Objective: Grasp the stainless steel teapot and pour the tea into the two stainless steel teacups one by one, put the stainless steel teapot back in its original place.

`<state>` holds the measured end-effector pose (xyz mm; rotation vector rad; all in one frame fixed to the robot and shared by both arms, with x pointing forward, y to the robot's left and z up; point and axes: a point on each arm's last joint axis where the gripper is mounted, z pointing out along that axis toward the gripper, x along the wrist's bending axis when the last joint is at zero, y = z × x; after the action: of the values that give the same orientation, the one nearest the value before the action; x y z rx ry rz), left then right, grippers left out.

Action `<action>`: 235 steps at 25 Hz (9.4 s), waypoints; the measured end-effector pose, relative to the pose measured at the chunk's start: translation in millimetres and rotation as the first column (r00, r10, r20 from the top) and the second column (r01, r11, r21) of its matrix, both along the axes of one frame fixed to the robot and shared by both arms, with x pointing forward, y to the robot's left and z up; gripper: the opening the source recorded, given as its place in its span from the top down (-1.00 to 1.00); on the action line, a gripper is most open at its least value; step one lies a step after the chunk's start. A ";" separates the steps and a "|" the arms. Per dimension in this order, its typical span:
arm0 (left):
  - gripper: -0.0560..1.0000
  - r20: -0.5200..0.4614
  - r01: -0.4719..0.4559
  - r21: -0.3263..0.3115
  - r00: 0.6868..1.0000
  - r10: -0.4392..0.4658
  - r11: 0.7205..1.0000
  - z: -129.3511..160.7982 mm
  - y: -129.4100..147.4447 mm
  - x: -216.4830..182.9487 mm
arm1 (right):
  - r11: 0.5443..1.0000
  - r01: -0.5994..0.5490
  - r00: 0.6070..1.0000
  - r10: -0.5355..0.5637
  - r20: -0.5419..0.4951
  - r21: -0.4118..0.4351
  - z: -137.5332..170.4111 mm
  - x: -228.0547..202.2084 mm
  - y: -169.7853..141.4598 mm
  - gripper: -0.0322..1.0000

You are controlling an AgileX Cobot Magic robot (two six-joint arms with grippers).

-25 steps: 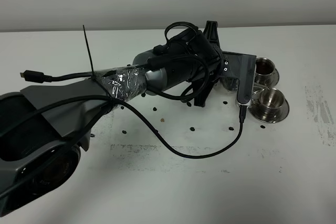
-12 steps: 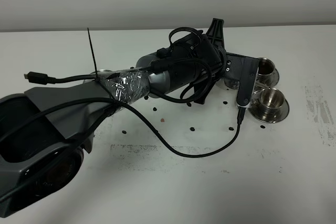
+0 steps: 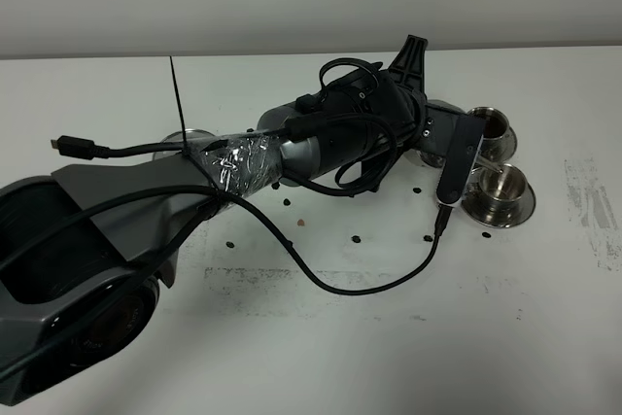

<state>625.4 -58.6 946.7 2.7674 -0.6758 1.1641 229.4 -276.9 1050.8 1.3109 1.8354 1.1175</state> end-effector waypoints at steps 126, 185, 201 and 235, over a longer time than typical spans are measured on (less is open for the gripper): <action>0.59 0.211 0.197 0.187 0.949 -0.235 0.963 11.8 -11.0 2.3 | 1.000 0.000 1.000 0.000 0.000 0.000 0.0 0.0 0.0 0.16; 0.59 0.199 0.203 0.188 0.950 -0.239 0.961 11.0 -11.1 1.7 | 1.000 0.000 1.000 0.000 0.000 0.000 0.0 0.0 0.0 0.16; 0.59 0.139 0.149 0.126 0.976 -0.166 0.981 7.1 -9.3 -0.8 | 1.000 0.000 1.000 0.000 0.000 -0.001 0.0 0.0 0.0 0.16; 0.59 -0.524 -0.756 -0.229 0.627 0.577 0.614 52.8 53.7 -30.6 | 1.000 0.000 1.000 0.000 0.000 0.001 0.0 0.0 0.1 0.16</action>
<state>594.8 -5.0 999.5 2.7370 0.6979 0.6054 229.4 -276.8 1050.8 1.3110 1.8356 1.1184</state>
